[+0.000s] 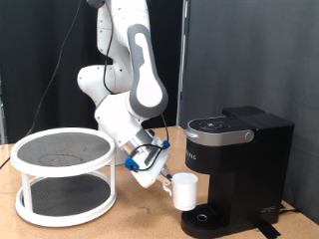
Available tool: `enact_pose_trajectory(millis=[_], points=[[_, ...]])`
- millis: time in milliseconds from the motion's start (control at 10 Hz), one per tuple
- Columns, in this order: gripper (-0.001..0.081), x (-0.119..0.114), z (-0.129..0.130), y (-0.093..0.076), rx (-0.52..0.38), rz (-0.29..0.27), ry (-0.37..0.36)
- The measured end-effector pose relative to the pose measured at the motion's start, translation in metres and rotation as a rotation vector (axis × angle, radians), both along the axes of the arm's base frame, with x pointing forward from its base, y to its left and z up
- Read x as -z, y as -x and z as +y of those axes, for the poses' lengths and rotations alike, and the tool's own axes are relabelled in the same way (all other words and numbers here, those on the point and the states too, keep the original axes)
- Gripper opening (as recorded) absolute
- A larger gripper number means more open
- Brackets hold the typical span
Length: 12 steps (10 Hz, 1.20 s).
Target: Make a cup of coffee with the keurig machine
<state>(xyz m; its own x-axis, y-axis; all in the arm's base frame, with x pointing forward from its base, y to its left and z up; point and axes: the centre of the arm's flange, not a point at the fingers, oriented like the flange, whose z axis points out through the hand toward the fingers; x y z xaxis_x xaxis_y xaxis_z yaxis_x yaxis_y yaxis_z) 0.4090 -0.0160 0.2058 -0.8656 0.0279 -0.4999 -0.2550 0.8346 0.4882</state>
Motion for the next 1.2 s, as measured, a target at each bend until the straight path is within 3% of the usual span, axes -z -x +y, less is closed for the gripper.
enact_pose_trajectory(millis=[1200], points=[[0.0003, 0.01, 0.029, -0.026, 0.033, -0.01, 0.002]])
